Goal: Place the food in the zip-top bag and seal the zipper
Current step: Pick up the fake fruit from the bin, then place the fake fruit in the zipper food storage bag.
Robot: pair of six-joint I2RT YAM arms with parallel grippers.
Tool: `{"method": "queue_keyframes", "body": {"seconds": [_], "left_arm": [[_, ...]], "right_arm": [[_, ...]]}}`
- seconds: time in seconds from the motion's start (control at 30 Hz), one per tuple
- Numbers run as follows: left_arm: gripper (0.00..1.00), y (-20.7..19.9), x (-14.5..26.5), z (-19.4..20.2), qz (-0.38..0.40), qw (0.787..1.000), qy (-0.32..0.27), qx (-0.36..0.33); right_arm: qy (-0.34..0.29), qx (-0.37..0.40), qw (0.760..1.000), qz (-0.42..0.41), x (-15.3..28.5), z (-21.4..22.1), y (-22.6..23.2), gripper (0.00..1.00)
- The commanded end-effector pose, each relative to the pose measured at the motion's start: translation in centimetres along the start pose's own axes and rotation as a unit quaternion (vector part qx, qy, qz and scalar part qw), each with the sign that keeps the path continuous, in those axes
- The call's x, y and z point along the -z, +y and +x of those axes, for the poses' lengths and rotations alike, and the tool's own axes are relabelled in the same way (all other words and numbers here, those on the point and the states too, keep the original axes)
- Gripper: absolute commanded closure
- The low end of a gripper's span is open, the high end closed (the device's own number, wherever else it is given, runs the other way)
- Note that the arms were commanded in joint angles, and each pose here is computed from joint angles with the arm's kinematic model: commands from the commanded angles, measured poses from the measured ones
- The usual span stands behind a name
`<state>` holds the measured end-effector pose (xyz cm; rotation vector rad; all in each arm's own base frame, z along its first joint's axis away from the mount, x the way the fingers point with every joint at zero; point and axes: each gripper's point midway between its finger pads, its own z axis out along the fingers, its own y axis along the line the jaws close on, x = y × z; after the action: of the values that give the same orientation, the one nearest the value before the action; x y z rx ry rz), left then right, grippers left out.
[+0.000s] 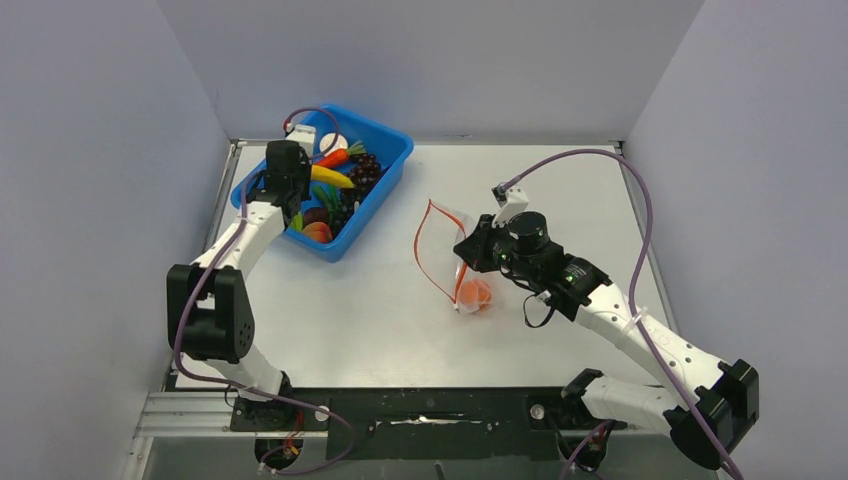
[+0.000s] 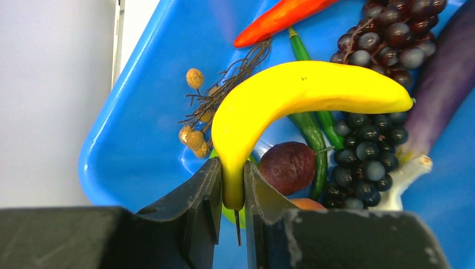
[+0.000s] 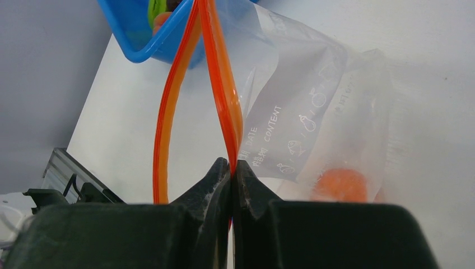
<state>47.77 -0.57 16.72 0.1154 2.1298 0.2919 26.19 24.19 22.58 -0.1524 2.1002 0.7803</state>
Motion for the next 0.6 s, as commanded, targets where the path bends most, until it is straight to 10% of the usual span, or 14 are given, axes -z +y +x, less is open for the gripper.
{"method": "queue_keyframes", "body": {"seconds": [0.0,0.57], "left_arm": [[0.97,0.1,3.6,-2.9,0.002,0.999,-0.044,0.021],[1.0,-2.6,15.7,-4.0,0.087,0.989,-0.102,0.064]], "right_arm": [[-0.029,-0.009,1.0,0.0,0.2,-1.6,0.3,1.0],[-0.026,-0.026,0.999,-0.005,-0.2,-2.9,1.2,1.0]]}}
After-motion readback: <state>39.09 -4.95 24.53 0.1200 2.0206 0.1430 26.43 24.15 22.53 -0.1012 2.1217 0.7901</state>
